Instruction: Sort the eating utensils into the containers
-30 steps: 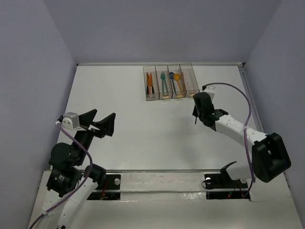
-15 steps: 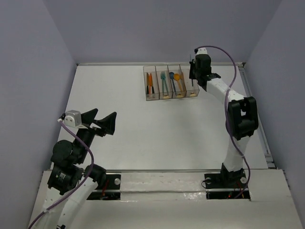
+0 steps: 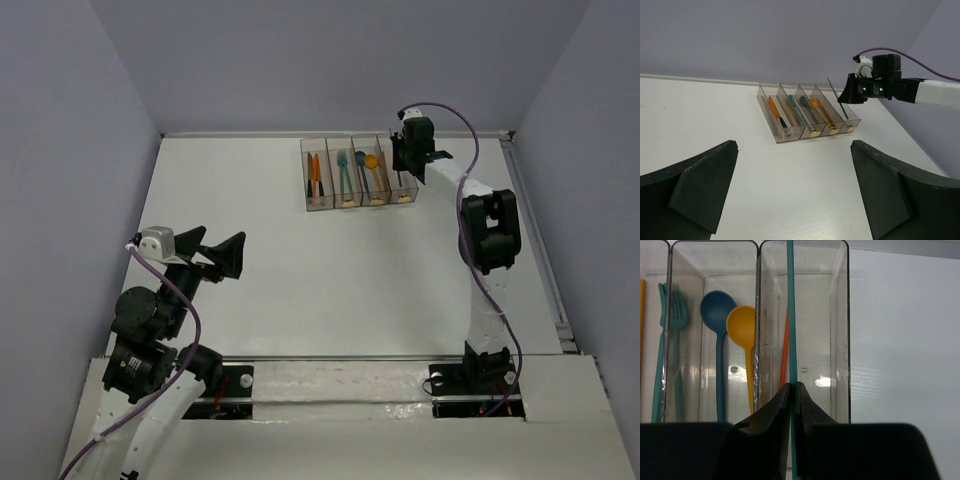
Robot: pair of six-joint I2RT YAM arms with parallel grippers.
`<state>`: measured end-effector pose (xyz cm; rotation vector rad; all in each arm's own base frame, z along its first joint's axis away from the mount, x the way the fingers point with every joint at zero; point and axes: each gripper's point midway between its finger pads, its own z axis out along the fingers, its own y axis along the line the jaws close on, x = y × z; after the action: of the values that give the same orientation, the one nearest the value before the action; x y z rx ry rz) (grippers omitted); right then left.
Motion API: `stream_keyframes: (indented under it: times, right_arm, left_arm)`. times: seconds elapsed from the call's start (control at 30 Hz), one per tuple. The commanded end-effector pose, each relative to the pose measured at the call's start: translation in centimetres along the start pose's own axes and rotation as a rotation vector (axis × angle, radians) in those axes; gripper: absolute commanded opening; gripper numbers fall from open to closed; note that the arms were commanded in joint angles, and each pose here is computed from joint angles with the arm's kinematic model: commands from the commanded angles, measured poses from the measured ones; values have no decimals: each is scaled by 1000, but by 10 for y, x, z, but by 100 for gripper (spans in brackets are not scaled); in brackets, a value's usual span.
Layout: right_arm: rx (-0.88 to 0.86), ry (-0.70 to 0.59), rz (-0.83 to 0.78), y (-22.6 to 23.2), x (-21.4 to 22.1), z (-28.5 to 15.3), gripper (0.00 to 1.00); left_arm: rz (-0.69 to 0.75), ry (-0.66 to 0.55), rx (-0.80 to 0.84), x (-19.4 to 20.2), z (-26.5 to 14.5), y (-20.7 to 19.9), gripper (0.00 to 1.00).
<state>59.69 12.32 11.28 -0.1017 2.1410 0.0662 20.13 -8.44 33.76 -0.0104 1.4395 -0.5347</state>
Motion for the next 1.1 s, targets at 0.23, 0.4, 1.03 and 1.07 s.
stream_keyframes:
  times: [0.23,0.4,1.03,1.07]
  right_arm:
    - [30,-68,16,-6,-36,-30,78]
    - [-7,-153,50,-2,-76,-72,90]
    - [-362,-726,319,5,-67,-449,100]
    - [-356,-788,337,-2,-63,-475,100]
  left_arm:
    - [4,-60,27,-22,2,-8,99]
    - [6,-55,16,-21,3,-6,99]
    - [-23,-170,15,-57,-14,-9,99]
    - [-25,-190,18,-65,-17,-12,99]
